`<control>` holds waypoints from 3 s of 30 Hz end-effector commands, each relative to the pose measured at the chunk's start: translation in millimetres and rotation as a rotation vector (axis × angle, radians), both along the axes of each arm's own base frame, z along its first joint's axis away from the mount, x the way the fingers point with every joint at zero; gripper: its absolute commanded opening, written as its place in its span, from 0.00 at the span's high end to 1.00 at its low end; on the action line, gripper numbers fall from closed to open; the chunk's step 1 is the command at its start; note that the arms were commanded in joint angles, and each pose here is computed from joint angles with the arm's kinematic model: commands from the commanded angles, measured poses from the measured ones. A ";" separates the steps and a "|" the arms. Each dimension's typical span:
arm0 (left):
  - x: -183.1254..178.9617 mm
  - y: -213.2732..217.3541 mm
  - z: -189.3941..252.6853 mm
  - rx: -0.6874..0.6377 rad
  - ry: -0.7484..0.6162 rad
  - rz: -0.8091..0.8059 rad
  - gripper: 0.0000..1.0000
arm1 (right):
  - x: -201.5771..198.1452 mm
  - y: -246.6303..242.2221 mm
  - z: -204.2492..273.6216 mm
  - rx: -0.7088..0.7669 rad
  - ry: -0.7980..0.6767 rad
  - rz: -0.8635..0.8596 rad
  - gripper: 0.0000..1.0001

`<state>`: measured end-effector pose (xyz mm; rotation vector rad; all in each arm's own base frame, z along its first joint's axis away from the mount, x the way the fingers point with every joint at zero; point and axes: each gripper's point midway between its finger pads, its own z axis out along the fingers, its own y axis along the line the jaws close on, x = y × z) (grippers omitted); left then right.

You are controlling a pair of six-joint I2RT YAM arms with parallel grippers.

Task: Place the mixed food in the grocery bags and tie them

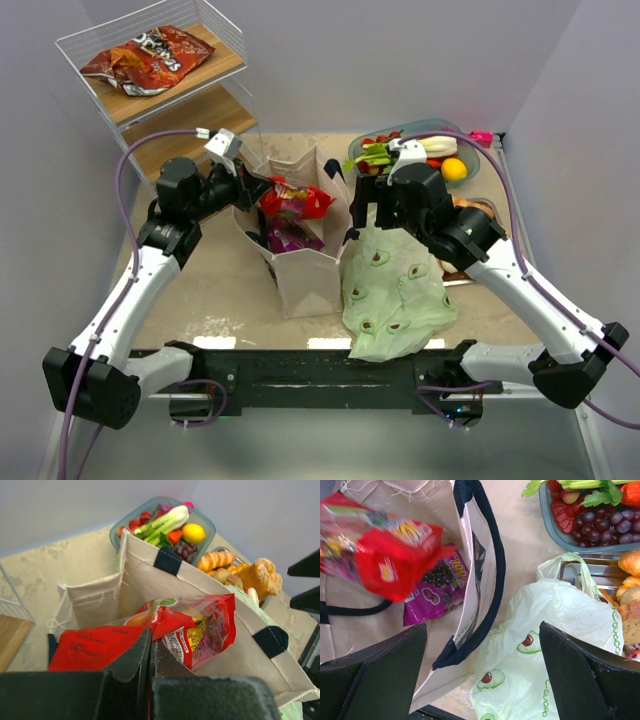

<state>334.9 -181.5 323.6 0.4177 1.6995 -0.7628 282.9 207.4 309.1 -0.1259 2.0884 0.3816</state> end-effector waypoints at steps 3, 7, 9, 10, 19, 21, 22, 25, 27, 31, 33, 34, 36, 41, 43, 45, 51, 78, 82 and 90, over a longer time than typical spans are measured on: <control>-10.8 -10.1 36.0 -0.041 -0.137 -0.047 0.87 | 4.9 0.2 5.4 0.020 -0.026 -0.022 0.03; -8.5 -5.2 43.0 -0.004 -0.167 -0.025 0.25 | 7.6 3.8 3.8 0.021 -0.023 -0.018 0.02; -4.3 2.7 41.8 0.027 -0.154 0.023 0.14 | 8.5 5.3 2.6 0.020 -0.020 -0.016 0.02; -3.2 8.3 43.1 0.053 -0.150 0.049 0.10 | 8.7 6.1 0.6 0.016 -0.014 -0.011 0.02; 8.1 67.8 -42.9 0.282 0.175 0.359 0.01 | 12.7 11.6 -22.1 -0.052 0.048 0.004 0.04; 5.8 73.2 -63.6 0.302 0.232 0.373 0.01 | 16.2 10.4 -30.7 -0.087 0.064 -0.004 0.04; 2.0 75.9 -79.9 0.314 0.276 0.383 0.01 | 16.8 11.6 -34.1 -0.096 0.072 -0.001 0.04; -0.2 88.7 -99.1 0.342 0.317 0.436 0.01 | 21.1 15.4 -47.7 -0.122 0.097 0.001 0.04; -0.6 92.8 -102.9 0.342 0.325 0.448 0.01 | 24.6 15.7 -56.7 -0.138 0.111 -0.008 0.04; 0.0 96.7 -122.7 0.337 0.358 0.451 0.02 | 33.3 10.9 -67.8 -0.151 0.120 -0.041 0.04; 0.4 98.4 -134.2 0.332 0.383 0.441 0.07 | 35.1 11.7 -72.7 -0.155 0.123 -0.038 0.09; 0.4 97.5 -139.6 0.319 0.391 0.435 0.15 | 36.0 11.6 -75.1 -0.157 0.126 -0.038 0.12; 0.3 93.6 -139.6 0.286 0.392 0.405 0.37 | 36.3 14.3 -75.3 -0.159 0.126 -0.019 0.31; 8.2 68.4 -88.5 0.166 0.246 0.295 0.90 | 44.8 28.7 -47.2 -0.133 0.061 0.046 0.94; 12.6 61.0 -53.0 0.132 0.170 0.265 1.00 | 44.5 30.7 -32.5 -0.129 0.050 0.061 1.00; 9.9 54.8 -23.5 0.097 0.110 0.230 1.00 | 40.7 39.1 -4.6 -0.078 0.009 0.098 1.00; 4.9 47.6 21.6 0.028 0.008 0.198 1.00 | 26.3 46.0 13.5 0.024 -0.036 0.136 1.00; 103.4 186.3 183.6 0.423 -0.165 0.967 0.00 | 13.8 29.5 -33.7 -0.031 0.065 0.088 0.05; 113.7 213.5 172.9 0.429 -0.129 1.052 0.00 | 12.7 25.4 -30.4 -0.040 0.059 0.080 0.05; 118.4 246.0 148.6 0.483 -0.086 1.152 0.00 | 12.8 27.3 -31.2 -0.036 0.063 0.086 0.05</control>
